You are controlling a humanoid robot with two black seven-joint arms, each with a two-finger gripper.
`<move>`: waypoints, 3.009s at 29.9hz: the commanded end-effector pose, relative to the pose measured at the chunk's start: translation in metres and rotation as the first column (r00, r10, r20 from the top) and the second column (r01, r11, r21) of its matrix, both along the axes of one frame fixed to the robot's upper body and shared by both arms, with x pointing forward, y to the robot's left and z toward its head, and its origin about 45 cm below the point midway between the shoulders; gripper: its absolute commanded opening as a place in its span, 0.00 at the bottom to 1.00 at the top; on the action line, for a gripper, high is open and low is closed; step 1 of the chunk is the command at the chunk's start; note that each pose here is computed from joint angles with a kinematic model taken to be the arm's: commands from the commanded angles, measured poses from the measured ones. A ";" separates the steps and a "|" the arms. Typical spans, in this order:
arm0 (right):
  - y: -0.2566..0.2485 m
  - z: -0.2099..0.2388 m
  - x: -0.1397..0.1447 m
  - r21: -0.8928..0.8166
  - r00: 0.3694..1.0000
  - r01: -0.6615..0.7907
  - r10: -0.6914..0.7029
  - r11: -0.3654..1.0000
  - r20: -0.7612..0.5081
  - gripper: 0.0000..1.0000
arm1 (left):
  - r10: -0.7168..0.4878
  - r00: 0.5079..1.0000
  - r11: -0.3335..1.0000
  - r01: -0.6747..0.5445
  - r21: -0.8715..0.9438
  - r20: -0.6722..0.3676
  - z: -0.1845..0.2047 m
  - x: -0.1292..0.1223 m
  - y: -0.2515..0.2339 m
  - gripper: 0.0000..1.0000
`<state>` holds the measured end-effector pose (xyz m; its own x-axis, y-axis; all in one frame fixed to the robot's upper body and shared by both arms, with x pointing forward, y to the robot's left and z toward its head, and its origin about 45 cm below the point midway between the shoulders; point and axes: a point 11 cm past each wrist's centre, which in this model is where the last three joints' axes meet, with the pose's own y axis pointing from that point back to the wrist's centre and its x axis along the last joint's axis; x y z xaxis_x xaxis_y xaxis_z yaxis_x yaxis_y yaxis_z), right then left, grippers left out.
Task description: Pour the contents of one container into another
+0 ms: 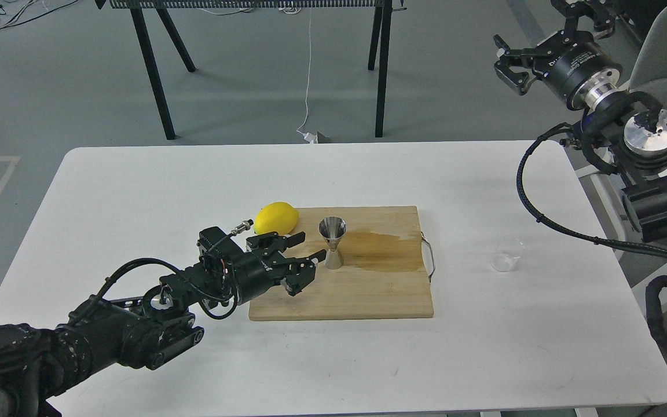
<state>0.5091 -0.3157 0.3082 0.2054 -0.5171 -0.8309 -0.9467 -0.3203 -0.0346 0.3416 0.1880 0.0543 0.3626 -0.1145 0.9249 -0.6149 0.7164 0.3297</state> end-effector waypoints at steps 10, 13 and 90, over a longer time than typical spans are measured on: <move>0.002 -0.002 -0.001 0.003 1.000 -0.005 0.005 1.000 0.000 0.99 | 0.251 0.968 0.968 -0.251 -0.017 0.010 0.012 0.012 0.091 0.63; 0.002 -0.003 -0.002 0.003 1.000 -0.006 0.006 1.000 0.000 0.99 | 0.304 0.953 0.952 -0.303 -0.041 0.009 0.021 0.014 0.110 0.63; -0.058 -0.091 -0.113 0.507 0.997 0.062 -0.072 0.860 0.001 0.98 | -0.009 0.722 0.100 -0.688 -0.719 -0.692 0.181 0.056 0.205 0.99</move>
<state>0.4123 -0.3603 0.2299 0.2326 -0.0367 -0.9719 -0.9522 -0.2118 -0.2199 0.3974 0.3979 0.2419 0.4094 0.9077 -0.0921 -0.9120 0.4042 -0.0697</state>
